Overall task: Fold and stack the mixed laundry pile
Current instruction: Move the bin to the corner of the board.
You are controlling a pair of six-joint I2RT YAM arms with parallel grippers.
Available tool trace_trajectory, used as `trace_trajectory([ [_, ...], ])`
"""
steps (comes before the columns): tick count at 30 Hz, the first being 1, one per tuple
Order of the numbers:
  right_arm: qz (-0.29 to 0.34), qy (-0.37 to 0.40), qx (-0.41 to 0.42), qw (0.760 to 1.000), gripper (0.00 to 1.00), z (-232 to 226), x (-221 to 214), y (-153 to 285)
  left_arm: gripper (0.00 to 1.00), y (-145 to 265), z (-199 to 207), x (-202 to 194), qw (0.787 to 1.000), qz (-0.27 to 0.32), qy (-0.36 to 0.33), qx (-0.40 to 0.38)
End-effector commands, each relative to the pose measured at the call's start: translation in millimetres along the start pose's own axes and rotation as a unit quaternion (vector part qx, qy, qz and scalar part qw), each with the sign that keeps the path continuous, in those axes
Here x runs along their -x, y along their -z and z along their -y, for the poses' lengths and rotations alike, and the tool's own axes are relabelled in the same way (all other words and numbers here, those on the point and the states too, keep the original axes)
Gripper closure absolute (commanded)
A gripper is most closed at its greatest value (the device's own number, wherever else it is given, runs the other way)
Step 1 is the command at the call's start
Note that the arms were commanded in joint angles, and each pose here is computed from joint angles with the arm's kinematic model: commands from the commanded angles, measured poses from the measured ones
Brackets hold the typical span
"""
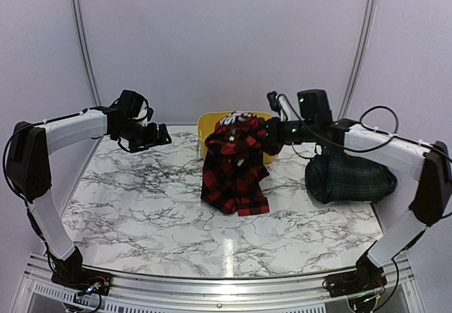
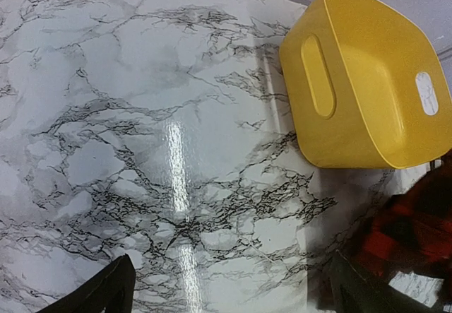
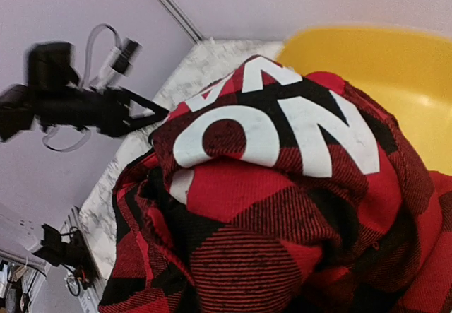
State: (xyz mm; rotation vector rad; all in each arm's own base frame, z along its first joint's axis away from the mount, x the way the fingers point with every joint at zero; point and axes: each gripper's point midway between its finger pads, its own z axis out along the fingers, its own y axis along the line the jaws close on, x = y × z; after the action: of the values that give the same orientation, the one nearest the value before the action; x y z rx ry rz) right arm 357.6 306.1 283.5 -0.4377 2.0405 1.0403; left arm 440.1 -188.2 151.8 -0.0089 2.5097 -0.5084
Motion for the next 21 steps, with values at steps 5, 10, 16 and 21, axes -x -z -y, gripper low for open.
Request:
trace_trajectory([
  [5, 0.022, 0.014, -0.053, 0.998, 1.0, 67, 15, -96, 0.01, 23, -6, 0, 1.0, 0.026, 0.009, 0.011],
  [10, 0.045, 0.007, -0.039, 0.998, 1.0, 87, 56, -132, 0.01, 37, -13, 0, 0.999, 0.042, 0.009, 0.025],
  [16, 0.066, 0.058, 0.089, 0.992, 1.0, -30, 111, -119, 0.01, 62, -16, 12, 0.997, 0.076, 0.018, 0.025],
  [21, 0.07, 0.066, 0.207, 0.974, 1.0, -129, 112, -65, 0.01, 78, -15, 18, 0.995, 0.097, 0.023, 0.019],
])
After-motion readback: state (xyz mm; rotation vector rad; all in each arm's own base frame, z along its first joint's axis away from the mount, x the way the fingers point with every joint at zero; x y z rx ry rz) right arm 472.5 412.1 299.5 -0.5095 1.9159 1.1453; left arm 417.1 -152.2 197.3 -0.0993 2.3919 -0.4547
